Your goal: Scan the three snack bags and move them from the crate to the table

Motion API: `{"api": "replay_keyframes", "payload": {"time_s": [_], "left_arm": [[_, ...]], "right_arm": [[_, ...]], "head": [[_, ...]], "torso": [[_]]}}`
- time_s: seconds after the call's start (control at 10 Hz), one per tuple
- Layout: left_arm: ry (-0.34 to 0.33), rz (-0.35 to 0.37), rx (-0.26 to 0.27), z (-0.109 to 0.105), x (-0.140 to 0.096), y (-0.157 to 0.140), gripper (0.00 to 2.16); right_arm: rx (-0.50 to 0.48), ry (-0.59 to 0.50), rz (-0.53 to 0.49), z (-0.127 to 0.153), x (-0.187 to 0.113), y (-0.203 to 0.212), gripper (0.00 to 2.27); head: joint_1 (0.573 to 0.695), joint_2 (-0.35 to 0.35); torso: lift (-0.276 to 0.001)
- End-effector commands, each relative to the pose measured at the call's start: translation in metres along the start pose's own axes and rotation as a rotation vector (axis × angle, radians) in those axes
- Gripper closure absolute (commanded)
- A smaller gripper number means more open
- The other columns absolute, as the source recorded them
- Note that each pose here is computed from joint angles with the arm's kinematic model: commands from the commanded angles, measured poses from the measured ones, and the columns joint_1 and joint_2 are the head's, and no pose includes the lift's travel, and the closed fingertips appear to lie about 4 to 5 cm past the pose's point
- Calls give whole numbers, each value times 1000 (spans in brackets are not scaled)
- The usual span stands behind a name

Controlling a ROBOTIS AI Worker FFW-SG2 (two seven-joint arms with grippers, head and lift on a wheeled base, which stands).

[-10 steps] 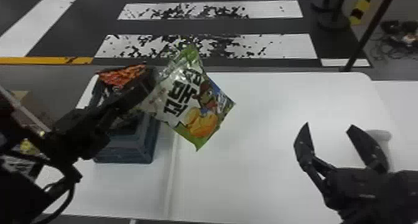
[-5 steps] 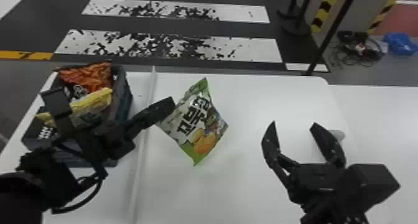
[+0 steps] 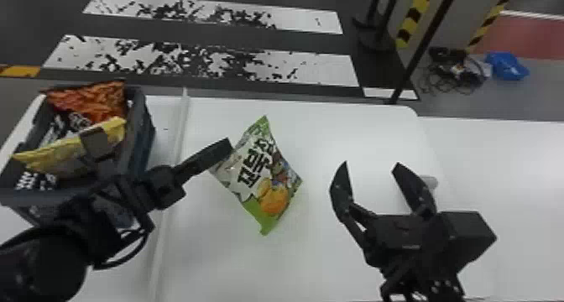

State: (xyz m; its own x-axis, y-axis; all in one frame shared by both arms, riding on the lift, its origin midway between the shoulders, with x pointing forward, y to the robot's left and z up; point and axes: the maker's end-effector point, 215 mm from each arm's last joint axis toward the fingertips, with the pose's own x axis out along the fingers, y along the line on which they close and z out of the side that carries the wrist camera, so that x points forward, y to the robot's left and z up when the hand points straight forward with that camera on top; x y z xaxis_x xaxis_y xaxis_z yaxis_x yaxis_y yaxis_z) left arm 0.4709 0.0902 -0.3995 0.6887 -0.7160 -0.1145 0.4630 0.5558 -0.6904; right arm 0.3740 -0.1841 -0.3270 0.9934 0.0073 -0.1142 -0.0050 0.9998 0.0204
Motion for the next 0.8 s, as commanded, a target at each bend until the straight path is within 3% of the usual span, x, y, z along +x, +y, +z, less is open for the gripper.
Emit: {"api": "replay_keyframes", "payload": {"time_s": [0.0, 0.5, 0.7], "left_arm": [[23, 21, 28, -12, 17, 9, 2101], [91, -1, 122, -64, 72, -5, 2091], [140, 19, 198, -99, 91, -11, 2081]], "right_arm": [[-3, 1, 0, 0, 1, 0, 124], [-2, 8, 8, -6, 10, 5, 124], [-3, 15, 17, -11, 11, 10, 124]], "head": [[695, -124], [695, -187], [695, -218]], "torso": [[-62], [-62], [-62]]}}
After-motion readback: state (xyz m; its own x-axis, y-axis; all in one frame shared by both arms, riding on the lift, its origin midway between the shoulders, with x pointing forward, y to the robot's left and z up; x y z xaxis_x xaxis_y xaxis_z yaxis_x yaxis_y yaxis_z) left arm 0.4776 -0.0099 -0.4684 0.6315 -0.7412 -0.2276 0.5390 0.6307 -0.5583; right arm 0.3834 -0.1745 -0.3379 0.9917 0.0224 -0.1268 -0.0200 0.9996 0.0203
